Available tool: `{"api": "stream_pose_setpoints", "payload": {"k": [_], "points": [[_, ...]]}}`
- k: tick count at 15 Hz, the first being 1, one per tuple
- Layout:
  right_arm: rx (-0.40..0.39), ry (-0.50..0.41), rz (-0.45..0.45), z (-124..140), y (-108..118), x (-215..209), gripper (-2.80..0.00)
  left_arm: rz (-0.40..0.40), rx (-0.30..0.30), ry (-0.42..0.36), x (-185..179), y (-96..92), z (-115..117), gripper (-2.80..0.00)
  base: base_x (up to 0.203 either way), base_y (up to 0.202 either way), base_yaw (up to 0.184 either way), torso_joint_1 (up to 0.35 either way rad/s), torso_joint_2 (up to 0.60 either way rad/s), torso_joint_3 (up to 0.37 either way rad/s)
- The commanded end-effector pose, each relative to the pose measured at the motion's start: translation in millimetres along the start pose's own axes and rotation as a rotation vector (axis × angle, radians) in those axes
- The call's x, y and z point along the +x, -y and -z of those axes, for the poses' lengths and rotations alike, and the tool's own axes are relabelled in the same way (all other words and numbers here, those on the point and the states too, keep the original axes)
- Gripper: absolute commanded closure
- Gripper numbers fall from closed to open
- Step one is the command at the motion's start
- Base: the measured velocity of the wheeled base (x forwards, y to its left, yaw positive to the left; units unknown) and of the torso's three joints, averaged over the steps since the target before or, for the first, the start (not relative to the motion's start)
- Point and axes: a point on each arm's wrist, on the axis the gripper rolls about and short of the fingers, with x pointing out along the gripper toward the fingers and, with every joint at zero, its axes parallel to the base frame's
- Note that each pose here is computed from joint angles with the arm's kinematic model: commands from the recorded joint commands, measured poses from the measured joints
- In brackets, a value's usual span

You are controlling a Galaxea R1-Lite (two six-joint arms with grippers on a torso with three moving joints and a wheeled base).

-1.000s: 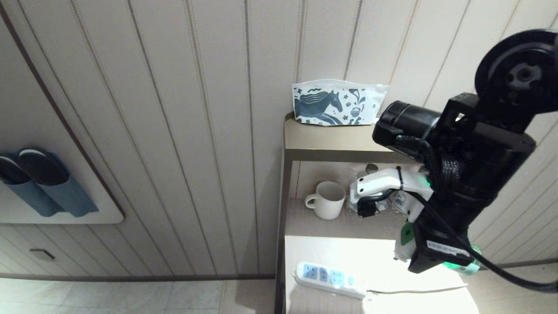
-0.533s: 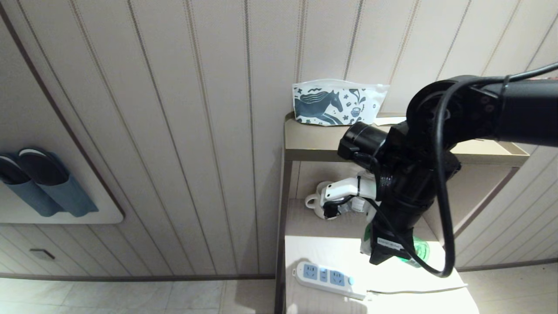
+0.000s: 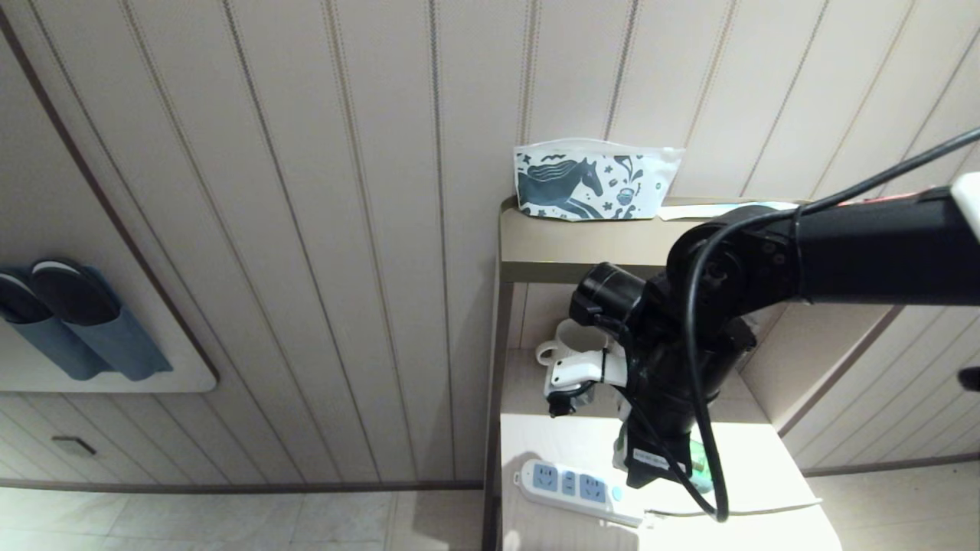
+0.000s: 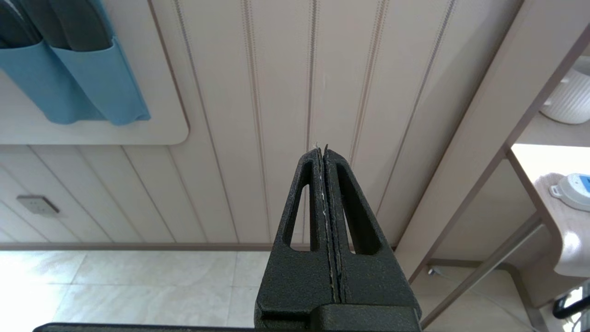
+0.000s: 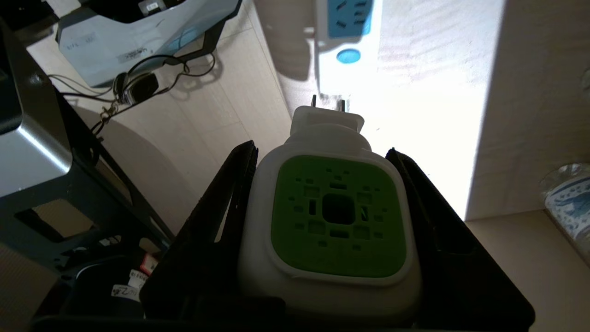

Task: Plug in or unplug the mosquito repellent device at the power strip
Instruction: Insert the plug into the socket

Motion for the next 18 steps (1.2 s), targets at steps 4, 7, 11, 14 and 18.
{"api": "stream_pose_setpoints", "payload": {"k": [4, 7, 11, 14, 18], "points": [[-0.011, 0.089, 0.065, 16, -19, 10, 0.00, 0.000, 0.000, 0.000, 0, 0.0, 0, 0.00, 0.000, 0.000, 0.000, 0.000, 0.00, 0.000], [-0.006, 0.108, 0.114, 3, -11, 30, 0.00, 0.000, 0.000, 0.001, 0, 0.0, -1, 0.00, 0.000, 0.000, 0.000, 0.000, 0.00, 0.000], [0.009, 0.112, 0.173, -26, 13, 70, 0.00, 0.000, 0.000, -0.001, 0, 0.0, 0, 0.00, 0.000, 0.000, 0.000, 0.000, 0.00, 0.000], [-0.019, 0.085, 0.164, -40, 17, 81, 0.00, 0.001, 0.000, -0.001, 0, 0.0, 0, 0.00, 0.000, 0.000, 0.000, 0.000, 0.00, 0.000], [-0.052, 0.002, 0.104, -39, 7, 73, 0.00, 0.000, 0.000, -0.001, 0, 0.0, 0, 0.00, 0.000, 0.000, 0.000, 0.000, 0.00, 0.000]]}}
